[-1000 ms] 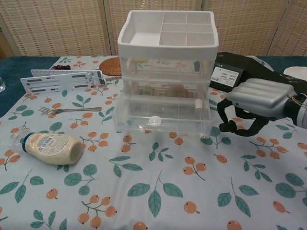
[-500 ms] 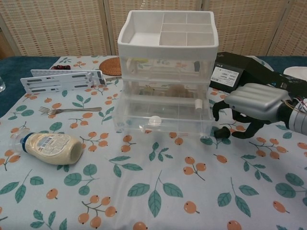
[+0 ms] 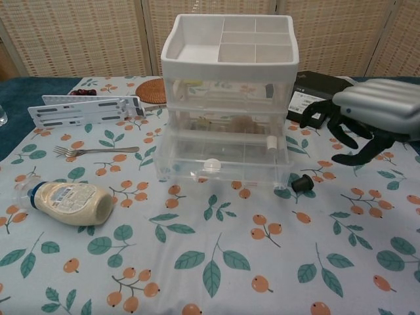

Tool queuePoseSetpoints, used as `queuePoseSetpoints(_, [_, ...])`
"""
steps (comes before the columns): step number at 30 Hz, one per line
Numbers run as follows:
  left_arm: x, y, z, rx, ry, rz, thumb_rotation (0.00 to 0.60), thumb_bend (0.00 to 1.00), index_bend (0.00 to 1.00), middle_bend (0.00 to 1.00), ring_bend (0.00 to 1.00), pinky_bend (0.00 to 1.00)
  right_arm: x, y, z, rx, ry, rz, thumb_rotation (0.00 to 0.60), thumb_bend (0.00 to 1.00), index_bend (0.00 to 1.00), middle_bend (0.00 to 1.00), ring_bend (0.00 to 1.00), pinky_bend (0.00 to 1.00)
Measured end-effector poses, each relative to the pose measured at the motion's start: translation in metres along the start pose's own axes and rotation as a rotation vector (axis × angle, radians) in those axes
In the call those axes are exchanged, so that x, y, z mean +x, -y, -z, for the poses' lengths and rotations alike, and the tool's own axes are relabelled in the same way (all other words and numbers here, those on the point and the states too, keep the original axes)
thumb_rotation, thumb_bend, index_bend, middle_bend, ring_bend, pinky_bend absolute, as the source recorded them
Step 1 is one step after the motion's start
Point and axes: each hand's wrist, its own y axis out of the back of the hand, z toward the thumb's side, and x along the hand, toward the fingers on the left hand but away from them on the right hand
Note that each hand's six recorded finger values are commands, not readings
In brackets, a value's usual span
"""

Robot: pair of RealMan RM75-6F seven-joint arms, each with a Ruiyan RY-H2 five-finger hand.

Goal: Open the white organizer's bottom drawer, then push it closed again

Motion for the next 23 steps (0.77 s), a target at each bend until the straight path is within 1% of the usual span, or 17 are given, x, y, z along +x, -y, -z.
queuePoseSetpoints(3, [0.002, 0.000, -0.001, -0.003, 0.003, -0.002, 0.600, 0.34, 0.17, 0.10, 0.13, 0.14, 0.021, -0.018, 0.019, -0.006, 0.060, 0.043, 0.600, 0.28, 0.21, 0.59, 0.61, 0.77])
queuePoseSetpoints(7, [0.005, 0.000, -0.006, -0.008, 0.021, -0.006, 0.600, 0.34, 0.17, 0.10, 0.13, 0.14, 0.049, -0.034, 0.043, -0.011, 0.145, 0.071, 0.600, 0.21, 0.20, 0.44, 0.45, 0.60])
queuePoseSetpoints(9, [0.006, -0.001, -0.008, -0.011, 0.027, -0.009, 0.600, 0.34, 0.17, 0.10, 0.13, 0.14, 0.064, -0.038, 0.053, -0.019, 0.189, 0.079, 0.600, 0.18, 0.17, 0.35, 0.35, 0.46])
queuePoseSetpoints(11, [0.007, -0.001, -0.010, -0.013, 0.032, -0.011, 0.600, 0.34, 0.16, 0.10, 0.13, 0.14, 0.078, -0.039, 0.062, -0.035, 0.232, 0.077, 0.600, 0.12, 0.11, 0.20, 0.22, 0.28])
queuePoseSetpoints(13, [0.008, -0.001, -0.012, -0.016, 0.035, -0.012, 0.600, 0.34, 0.16, 0.10, 0.13, 0.13, 0.090, -0.038, 0.069, -0.047, 0.266, 0.067, 0.600, 0.07, 0.05, 0.08, 0.11, 0.14])
queuePoseSetpoints(14, [0.009, -0.001, -0.013, -0.017, 0.036, -0.012, 0.600, 0.34, 0.16, 0.10, 0.13, 0.13, 0.098, -0.038, 0.074, -0.057, 0.291, 0.061, 0.600, 0.04, 0.01, 0.03, 0.05, 0.07])
queuePoseSetpoints(15, [0.009, -0.001, -0.014, -0.019, 0.038, -0.013, 0.600, 0.34, 0.16, 0.10, 0.13, 0.13, 0.104, -0.037, 0.077, -0.067, 0.310, 0.056, 0.600, 0.02, 0.00, 0.01, 0.02, 0.02])
queuePoseSetpoints(17, [0.010, -0.002, -0.017, -0.022, 0.042, -0.015, 0.600, 0.34, 0.16, 0.09, 0.12, 0.12, 0.118, -0.035, 0.083, -0.094, 0.352, 0.047, 0.600, 0.00, 0.00, 0.00, 0.00, 0.00])
queuePoseSetpoints(23, [0.007, -0.004, -0.027, -0.037, 0.055, -0.024, 0.600, 0.34, 0.15, 0.08, 0.12, 0.11, 0.154, -0.032, 0.095, -0.143, 0.436, 0.036, 0.600, 0.00, 0.00, 0.00, 0.00, 0.00])
